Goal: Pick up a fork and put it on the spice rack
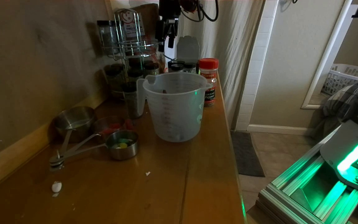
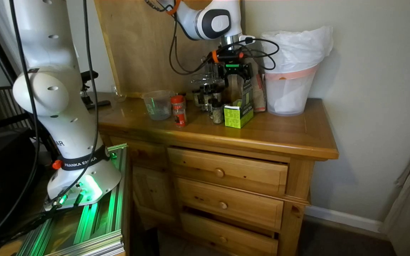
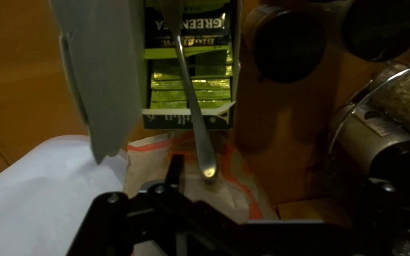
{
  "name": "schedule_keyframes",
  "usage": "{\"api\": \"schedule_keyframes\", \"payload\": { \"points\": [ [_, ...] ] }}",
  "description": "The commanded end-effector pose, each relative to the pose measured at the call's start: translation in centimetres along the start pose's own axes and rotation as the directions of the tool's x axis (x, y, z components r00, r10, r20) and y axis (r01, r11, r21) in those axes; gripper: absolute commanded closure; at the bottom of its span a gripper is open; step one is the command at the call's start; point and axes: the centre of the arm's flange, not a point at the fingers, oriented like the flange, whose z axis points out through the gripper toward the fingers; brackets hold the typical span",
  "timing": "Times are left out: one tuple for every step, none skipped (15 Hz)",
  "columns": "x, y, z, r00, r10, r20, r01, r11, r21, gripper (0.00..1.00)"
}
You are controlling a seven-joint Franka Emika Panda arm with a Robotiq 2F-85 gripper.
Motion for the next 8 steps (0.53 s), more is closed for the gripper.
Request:
{"api": "schedule_keyframes", "payload": {
  "points": [
    [0.9,1.6,1.4,1.0,-0.023,-0.002,0.023,1.0,-0.009,0.08],
    [0.9,1.9,1.7,1.0,-0.023,0.004,0.023,1.0,-0.007,0.13],
    [0.9,2.2,2.1,1.0,-0.022,0.007,0.022,1.0,0.0,0.12],
    [0.9,2.4,2.3,1.0,-0.023,0.009,0.023,1.0,-0.001,0.15],
    [1.0,2.6,2.7,1.0,-0.025,0.009,0.025,1.0,-0.009,0.12],
    [0.9,2.9,2.9,1.0,-0.02,0.01,0.021,0.999,-0.025,0.15],
    [1.0,3.1,3.1,1.0,-0.02,0.009,0.021,0.999,-0.029,0.17],
    [1.0,3.2,3.3,1.0,-0.023,0.01,0.023,0.999,-0.032,0.2]
  ]
}}
